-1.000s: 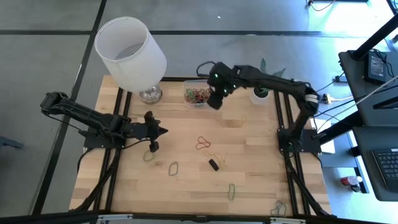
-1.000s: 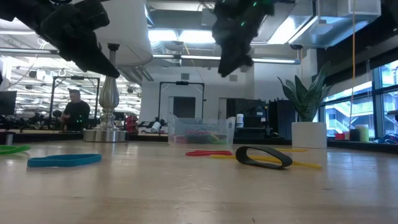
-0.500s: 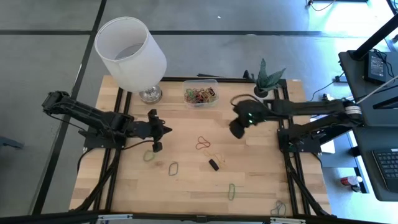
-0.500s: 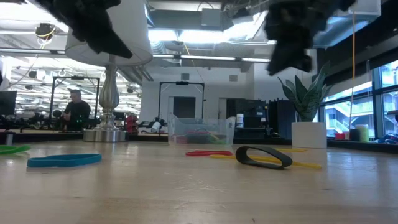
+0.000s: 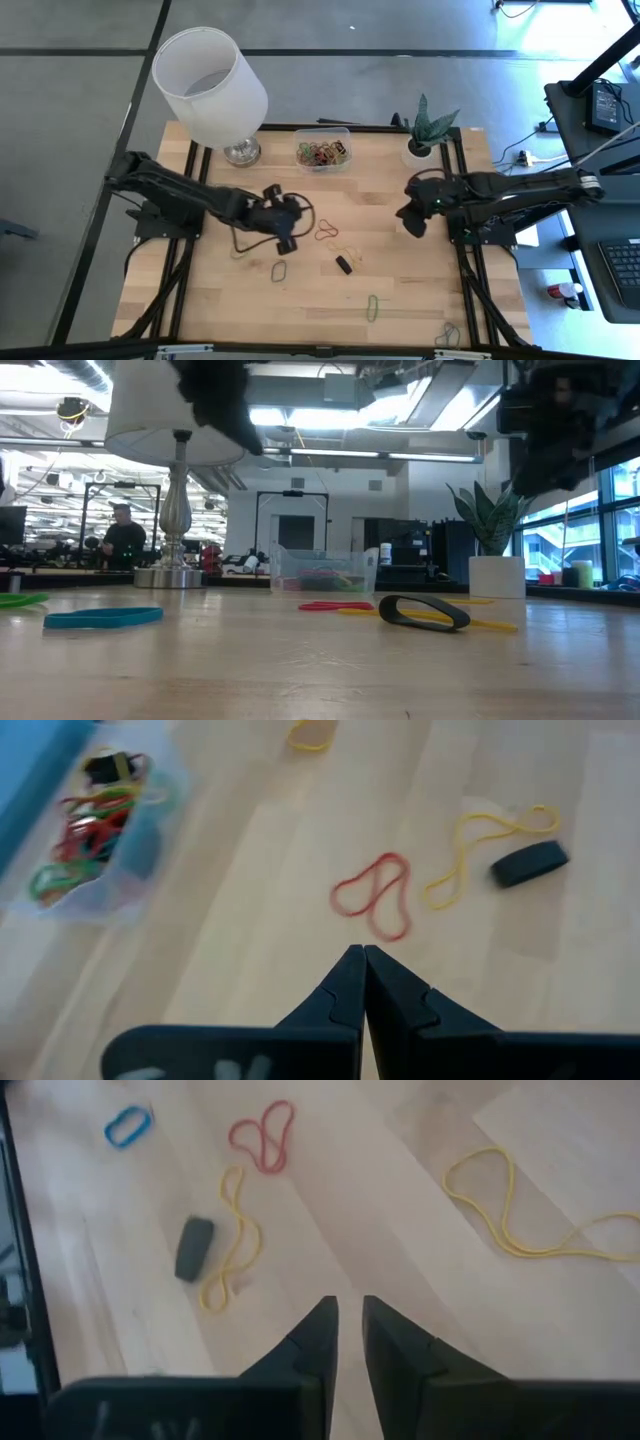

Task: Pick and place rubber bands into bin
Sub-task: Put the top blue rubber band into the transparent bin

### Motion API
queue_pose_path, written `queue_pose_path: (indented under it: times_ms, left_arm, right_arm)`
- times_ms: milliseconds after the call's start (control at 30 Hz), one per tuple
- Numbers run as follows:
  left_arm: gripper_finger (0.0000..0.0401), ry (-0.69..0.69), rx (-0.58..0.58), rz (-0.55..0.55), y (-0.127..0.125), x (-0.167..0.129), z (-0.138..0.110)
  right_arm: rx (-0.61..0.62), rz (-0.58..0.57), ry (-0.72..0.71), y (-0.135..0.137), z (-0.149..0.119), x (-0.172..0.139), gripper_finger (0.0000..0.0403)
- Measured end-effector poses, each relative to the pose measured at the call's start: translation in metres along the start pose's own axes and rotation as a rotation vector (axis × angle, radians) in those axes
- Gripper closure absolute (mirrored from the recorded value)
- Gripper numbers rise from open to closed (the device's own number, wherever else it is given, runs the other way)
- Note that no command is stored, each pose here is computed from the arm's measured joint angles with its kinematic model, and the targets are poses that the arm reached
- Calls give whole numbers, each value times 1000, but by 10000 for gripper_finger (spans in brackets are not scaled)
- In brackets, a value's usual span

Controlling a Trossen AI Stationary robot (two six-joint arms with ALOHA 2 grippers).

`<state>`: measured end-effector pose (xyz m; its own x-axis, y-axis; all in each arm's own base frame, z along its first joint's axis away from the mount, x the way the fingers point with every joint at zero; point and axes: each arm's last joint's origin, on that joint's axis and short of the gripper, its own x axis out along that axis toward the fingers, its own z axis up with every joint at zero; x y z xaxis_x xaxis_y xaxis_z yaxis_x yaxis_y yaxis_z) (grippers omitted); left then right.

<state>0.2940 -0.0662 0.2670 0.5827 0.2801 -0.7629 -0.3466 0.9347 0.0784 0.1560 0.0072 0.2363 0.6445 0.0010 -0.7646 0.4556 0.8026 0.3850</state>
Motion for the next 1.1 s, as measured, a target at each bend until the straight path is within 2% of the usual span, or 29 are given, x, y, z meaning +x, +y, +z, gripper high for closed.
queue_pose_path:
  times_ms: [167, 333, 500, 600, 733, 867, 1100]
  left_arm:
    - [398, 43, 19, -35, -25, 19, 20]
    - [397, 178, 50, -43, -47, 33, 19]
    - [385, 380, -140, -1, -55, 39, 0]
    - [367, 487, -228, 58, -61, 42, -14]
    - [337, 585, -354, 80, -71, 50, -27]
    - [309, 684, -411, 82, -80, 66, -42]
    - [276, 736, -468, 161, -90, 86, -65]
  right_arm:
    - [-40, 11, -9, -8, -11, -4, 348]
    - [-79, 13, -12, -13, -18, -4, 348]
    - [-112, 7, -3, -16, -21, -1, 348]
    - [-124, 10, -1, -16, -21, -1, 348]
    - [-145, 14, 1, -16, -21, -1, 348]
    - [-157, 14, 1, -16, -21, -1, 348]
    - [-165, 17, 0, -16, -21, -1, 348]
